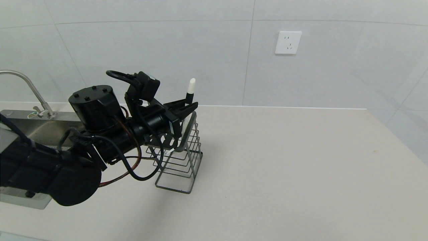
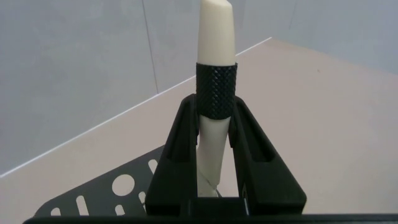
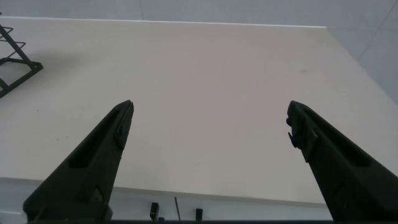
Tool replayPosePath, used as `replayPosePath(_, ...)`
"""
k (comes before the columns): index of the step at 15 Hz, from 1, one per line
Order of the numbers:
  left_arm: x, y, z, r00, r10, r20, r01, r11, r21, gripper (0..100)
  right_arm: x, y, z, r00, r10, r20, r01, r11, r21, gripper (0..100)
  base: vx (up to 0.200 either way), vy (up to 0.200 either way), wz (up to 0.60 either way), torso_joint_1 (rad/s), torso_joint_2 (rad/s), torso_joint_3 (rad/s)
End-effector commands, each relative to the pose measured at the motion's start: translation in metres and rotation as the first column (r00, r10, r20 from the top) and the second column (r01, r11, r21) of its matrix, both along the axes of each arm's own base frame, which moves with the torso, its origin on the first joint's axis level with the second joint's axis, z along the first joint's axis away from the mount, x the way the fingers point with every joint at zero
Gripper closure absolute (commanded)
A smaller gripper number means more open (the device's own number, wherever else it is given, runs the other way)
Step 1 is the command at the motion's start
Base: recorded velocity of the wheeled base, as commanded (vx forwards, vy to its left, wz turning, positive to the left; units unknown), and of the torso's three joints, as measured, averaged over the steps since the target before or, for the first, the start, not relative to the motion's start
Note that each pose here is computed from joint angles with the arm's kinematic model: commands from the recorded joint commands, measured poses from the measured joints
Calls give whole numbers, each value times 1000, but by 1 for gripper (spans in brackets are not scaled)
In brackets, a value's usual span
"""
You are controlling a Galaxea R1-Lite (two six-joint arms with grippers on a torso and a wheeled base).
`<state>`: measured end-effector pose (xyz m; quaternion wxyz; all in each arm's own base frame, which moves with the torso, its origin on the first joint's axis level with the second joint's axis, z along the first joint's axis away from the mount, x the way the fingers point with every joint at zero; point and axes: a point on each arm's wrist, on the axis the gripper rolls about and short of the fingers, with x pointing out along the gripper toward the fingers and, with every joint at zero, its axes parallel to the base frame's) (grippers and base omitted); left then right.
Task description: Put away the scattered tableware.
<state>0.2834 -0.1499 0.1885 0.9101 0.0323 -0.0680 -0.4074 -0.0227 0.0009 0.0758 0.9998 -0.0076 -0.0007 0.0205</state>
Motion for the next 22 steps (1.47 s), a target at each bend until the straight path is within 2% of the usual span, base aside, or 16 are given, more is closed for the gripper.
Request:
replayPosePath(1,0,-1,0,1000,-1,-1,1,1000,0,100,0,0,0,1000,0,-1,0,1000,0,0,0,0,0,0,0,0)
replayPosePath(7,3,-4,-8,1000,8,-19,-8,1000,8,100,0,0,0,1000,0,-1,0,1000,0,0,0,0,0,0,0,0)
replayPosePath(8,4,-5,-9,1000,8,-24,-8,1000,10,0,0,0,0,1000,0,-1,0,1000,1,0,0,0,0,0,0,0)
replayPosePath(19,4,-5,-8,1000,11,-13,-11,1000,3,0,0,0,0,1000,-1,-1,1,1000,0,0,0,0,0,0,0,0)
replayPosePath(22,3,-4,0,1000,8,21,-7,1000,-16,0,0,0,0,1000,0,-1,0,1000,0,0,0,0,0,0,0,0)
